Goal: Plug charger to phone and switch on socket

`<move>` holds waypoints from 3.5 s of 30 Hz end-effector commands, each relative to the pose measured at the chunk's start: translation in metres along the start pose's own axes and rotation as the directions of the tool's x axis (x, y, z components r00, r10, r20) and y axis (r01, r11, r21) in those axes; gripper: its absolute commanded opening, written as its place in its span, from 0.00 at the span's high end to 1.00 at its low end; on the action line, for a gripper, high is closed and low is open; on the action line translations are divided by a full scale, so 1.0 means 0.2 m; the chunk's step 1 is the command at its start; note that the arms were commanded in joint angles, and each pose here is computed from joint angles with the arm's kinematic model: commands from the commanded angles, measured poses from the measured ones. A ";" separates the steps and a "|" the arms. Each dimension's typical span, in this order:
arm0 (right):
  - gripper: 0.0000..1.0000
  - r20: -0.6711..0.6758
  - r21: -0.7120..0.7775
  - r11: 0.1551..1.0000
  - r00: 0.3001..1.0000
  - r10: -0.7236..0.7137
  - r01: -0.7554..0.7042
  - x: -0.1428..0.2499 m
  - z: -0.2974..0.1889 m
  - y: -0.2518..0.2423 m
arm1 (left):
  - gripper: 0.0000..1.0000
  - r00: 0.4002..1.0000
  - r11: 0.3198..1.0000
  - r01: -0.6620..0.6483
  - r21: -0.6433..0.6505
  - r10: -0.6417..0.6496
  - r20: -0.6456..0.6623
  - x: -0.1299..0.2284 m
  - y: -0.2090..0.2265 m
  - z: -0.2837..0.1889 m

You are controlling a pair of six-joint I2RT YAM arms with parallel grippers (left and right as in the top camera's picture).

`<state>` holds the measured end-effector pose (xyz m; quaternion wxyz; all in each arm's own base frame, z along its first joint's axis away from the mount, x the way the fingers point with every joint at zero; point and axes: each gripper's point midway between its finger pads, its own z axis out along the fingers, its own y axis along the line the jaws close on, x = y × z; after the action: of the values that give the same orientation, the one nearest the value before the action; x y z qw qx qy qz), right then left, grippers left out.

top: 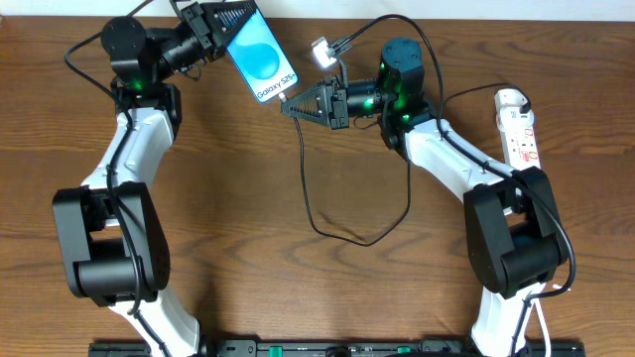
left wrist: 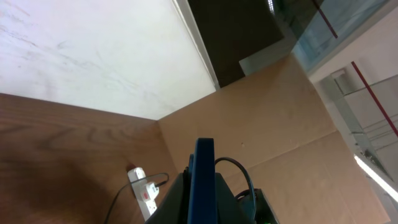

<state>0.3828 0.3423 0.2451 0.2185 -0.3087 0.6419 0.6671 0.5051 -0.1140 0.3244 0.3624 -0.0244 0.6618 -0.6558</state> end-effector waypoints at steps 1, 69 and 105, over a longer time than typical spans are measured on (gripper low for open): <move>0.99 0.034 0.018 0.999 0.998 -0.052 0.051 -0.08 -0.01 0.06 | 0.93 0.998 0.998 -0.050 0.031 0.051 -0.026 0.02 -0.10 0.01; 0.99 0.082 0.011 0.993 0.990 0.118 -0.119 -0.14 -0.01 0.08 | 0.93 0.991 0.999 0.026 0.046 -0.019 -0.134 0.11 -0.12 0.01; 0.99 0.167 0.032 0.984 0.972 0.166 -0.173 -0.22 -0.02 0.06 | 0.93 0.971 0.998 0.018 0.067 -0.002 -0.238 0.20 -0.14 -0.01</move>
<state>0.3783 0.3454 0.2581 0.1411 -0.2395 0.6597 0.6982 0.4972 -0.1165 0.3226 0.3284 -0.0219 0.6666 -0.6688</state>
